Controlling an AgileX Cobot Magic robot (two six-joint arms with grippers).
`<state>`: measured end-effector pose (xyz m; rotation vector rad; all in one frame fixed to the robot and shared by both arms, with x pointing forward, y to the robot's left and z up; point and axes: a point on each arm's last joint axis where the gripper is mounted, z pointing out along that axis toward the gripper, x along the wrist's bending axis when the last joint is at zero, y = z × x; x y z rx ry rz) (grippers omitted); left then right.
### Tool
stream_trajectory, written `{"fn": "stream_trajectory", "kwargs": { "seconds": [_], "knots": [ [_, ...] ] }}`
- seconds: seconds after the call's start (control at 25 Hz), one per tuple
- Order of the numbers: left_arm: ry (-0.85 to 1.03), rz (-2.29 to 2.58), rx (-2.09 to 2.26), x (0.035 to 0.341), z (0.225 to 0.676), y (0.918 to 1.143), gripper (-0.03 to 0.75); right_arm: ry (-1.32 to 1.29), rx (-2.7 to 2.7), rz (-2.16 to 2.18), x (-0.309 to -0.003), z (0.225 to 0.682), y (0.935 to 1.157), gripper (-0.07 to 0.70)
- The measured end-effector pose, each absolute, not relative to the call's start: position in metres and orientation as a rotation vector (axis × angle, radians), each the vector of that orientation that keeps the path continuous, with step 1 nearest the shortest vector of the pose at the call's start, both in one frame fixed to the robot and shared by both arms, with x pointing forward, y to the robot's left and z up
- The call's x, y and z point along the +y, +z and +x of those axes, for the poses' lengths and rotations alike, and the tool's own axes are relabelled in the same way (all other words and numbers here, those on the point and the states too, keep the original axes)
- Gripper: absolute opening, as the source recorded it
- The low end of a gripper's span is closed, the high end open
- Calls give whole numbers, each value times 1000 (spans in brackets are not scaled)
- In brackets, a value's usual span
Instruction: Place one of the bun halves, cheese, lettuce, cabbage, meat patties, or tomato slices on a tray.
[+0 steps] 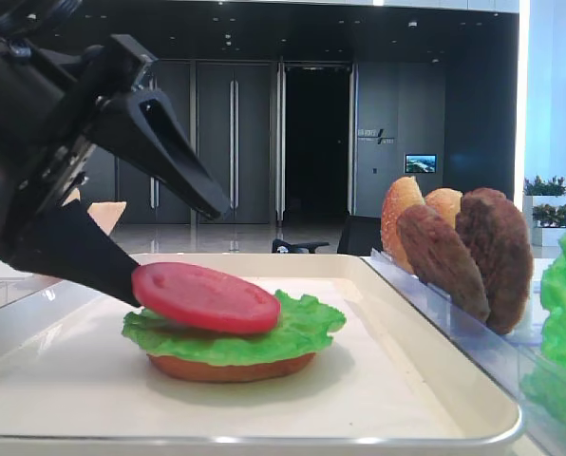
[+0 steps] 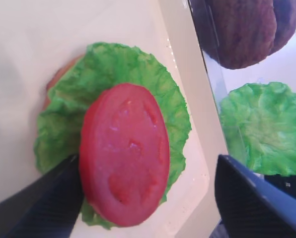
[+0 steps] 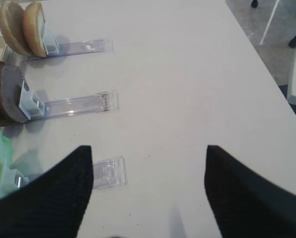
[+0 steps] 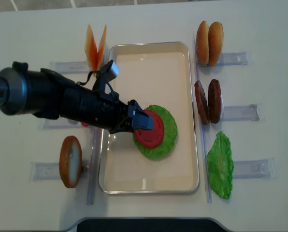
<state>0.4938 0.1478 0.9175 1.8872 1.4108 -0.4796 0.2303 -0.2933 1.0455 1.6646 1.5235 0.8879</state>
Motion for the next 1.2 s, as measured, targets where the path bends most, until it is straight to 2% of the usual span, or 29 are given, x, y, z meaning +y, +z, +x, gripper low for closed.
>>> {"fn": "stream_trajectory", "kwargs": {
  "seconds": [0.16,0.64,0.8,1.2],
  "knots": [
    [-386,1953,1410,153,497,937,646,888,1523,1665,-293,230,1045,485],
    [-138,2112,1480,173,513,1020,646,888,1523,1665,-293,230,1045,485],
    [-59,2146,1604,205,523,1040,646,888,1523,1665,-293,230,1045,485],
    [219,2222,1993,291,530,1071,646,888,1523,1665,-293,230,1045,485]
  ]
}}
